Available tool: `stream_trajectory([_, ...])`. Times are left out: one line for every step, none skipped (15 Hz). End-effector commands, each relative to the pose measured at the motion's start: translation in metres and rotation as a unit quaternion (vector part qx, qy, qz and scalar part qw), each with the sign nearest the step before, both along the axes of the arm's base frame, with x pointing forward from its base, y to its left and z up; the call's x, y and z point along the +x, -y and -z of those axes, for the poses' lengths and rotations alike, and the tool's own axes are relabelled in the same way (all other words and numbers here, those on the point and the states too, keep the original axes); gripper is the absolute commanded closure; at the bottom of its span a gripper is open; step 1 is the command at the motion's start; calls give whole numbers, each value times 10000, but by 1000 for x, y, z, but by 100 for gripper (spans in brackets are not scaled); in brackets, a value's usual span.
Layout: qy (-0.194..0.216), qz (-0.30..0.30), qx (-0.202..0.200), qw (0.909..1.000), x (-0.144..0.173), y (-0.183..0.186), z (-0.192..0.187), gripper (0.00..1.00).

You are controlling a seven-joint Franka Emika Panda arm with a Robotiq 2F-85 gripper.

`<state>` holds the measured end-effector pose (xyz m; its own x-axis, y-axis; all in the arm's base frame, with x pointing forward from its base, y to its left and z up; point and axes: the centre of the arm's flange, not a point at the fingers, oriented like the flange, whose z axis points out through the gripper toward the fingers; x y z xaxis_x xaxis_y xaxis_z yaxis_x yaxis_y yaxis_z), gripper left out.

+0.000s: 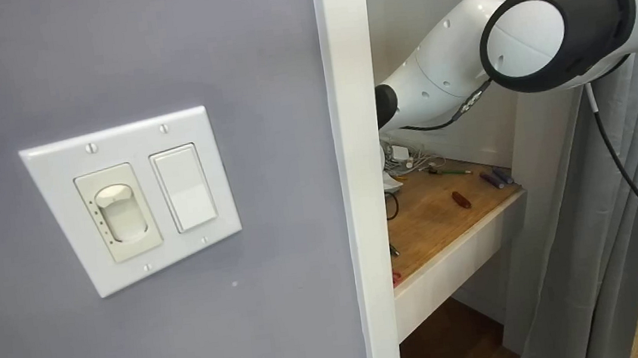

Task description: Move the papers on the left to the right

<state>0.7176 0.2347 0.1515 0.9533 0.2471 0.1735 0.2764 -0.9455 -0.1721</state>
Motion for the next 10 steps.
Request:
stream_trajectory([-217, -224, -190, 9993, -3, -12, 40, 100])
stream_trajectory([-202, -257, -213, 9992, -3, -14, 39, 100])
stream_trajectory([-196, -298, -222, 9991, -4, -17, 38, 100])
stream_trajectory([-196, -331, -231, 9990, -4, -19, 38, 100])
stream_trajectory([-192, -368, -235, 9989, -5, -21, 38, 100])
stream_trajectory([-192, -404, -239, 9987, -6, -23, 37, 100])
stream_trajectory([-188, -453, -237, 9985, -7, -27, 37, 100])
stream_trajectory([-173, -494, -249, 9983, -8, -30, 36, 100])
stream_trajectory([-162, -538, -239, 9981, -9, -33, 35, 100])
stream_trajectory([-140, -570, -253, 9980, -9, -36, 34, 100])
